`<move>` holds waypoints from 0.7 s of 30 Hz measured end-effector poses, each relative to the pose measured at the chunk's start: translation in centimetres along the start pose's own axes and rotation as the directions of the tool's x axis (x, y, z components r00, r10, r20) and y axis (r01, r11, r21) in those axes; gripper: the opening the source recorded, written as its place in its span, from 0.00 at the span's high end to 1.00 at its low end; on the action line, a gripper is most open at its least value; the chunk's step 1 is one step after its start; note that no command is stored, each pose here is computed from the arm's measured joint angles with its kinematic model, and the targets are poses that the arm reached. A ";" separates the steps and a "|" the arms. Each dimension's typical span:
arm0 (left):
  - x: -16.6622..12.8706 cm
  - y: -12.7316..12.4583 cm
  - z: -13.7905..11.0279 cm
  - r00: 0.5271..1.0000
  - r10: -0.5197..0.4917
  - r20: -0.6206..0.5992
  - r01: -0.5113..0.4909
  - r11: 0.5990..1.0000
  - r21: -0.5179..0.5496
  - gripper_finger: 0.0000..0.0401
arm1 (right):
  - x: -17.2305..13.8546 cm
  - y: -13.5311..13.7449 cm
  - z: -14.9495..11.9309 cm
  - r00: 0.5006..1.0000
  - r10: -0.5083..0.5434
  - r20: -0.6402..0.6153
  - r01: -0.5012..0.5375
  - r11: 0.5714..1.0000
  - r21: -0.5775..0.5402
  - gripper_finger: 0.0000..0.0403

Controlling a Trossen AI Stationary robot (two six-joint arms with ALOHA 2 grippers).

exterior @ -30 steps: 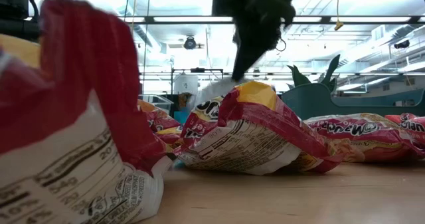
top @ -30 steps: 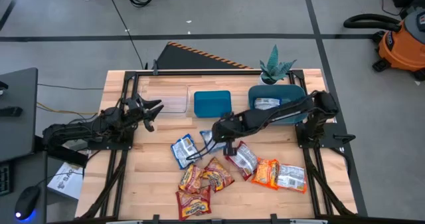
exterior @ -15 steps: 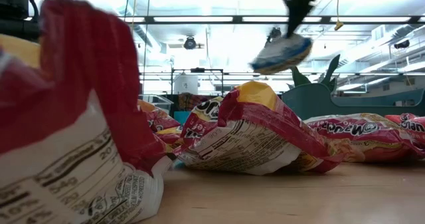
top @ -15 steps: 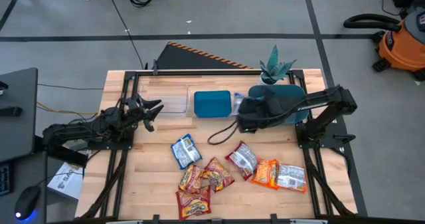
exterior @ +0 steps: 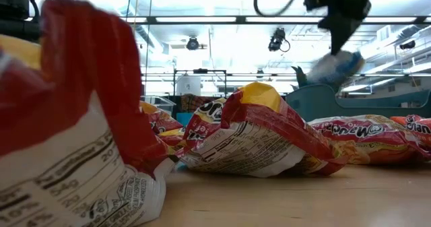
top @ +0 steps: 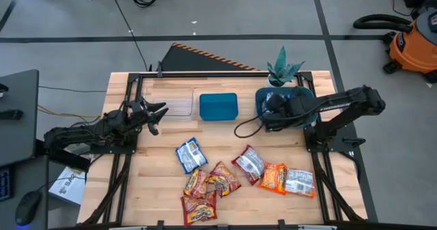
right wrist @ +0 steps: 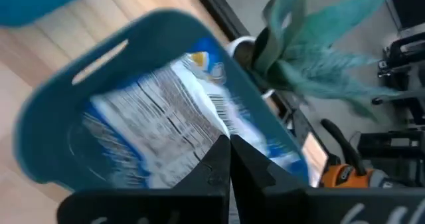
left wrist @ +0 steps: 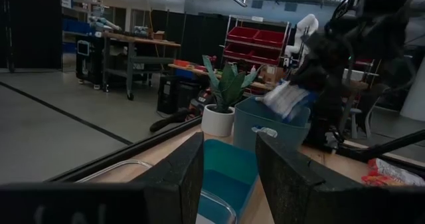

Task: Sort Maruchan noodles
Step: Put the blue noodle pack into the green bin

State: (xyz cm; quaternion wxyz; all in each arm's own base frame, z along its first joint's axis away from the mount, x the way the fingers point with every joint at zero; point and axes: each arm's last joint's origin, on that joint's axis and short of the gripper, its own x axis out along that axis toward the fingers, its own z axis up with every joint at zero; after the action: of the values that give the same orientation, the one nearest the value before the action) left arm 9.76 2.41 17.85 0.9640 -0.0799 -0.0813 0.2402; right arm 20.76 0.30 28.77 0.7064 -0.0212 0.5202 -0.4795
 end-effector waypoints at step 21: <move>0.0 0.0 -0.2 1.000 0.003 -0.023 -0.003 1.000 0.002 0.65 | 2.7 0.8 3.4 0.956 0.287 0.061 -0.290 0.955 0.057 0.76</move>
State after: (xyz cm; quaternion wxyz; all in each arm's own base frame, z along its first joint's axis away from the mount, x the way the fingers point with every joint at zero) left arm 9.79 2.42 17.61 0.9646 -0.0819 -0.0699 0.2409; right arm 23.82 -2.76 27.98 0.7823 0.0659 0.4833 -0.3874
